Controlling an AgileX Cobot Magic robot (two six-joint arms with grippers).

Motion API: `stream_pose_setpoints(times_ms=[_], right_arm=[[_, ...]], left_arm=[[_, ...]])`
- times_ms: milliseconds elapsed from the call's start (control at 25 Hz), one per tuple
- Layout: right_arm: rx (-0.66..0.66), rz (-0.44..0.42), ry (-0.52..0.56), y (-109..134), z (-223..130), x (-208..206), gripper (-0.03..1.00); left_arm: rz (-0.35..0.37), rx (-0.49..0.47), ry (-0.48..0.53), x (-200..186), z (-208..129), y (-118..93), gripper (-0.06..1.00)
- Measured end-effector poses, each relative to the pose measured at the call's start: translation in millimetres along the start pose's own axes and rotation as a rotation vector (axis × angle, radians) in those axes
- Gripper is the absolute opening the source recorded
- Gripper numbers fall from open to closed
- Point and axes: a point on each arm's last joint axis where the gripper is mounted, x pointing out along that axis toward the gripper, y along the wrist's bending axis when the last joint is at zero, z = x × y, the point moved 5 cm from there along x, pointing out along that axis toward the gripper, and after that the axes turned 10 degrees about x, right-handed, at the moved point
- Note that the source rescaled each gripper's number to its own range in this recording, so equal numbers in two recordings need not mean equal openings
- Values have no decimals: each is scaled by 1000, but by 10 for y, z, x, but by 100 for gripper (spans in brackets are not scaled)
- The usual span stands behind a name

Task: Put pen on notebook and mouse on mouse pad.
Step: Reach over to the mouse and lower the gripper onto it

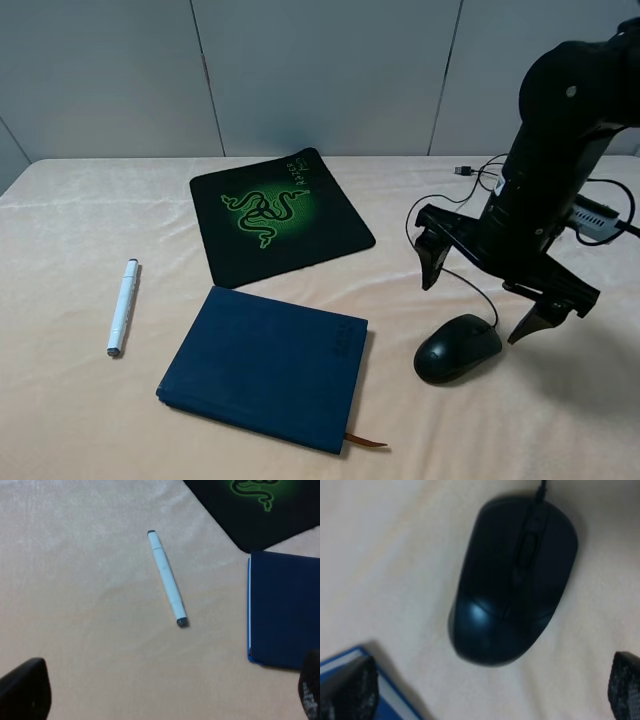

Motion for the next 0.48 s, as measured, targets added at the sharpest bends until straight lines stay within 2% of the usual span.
stream_pose_setpoints(times_ms=[200,480], right_arm=[[31,-57,17,16,2,218,100],[68,-67,28,56,4,359,100]], left_arm=[[0,0,0,0,0,0,100],[0,0,0,0,0,0,100]])
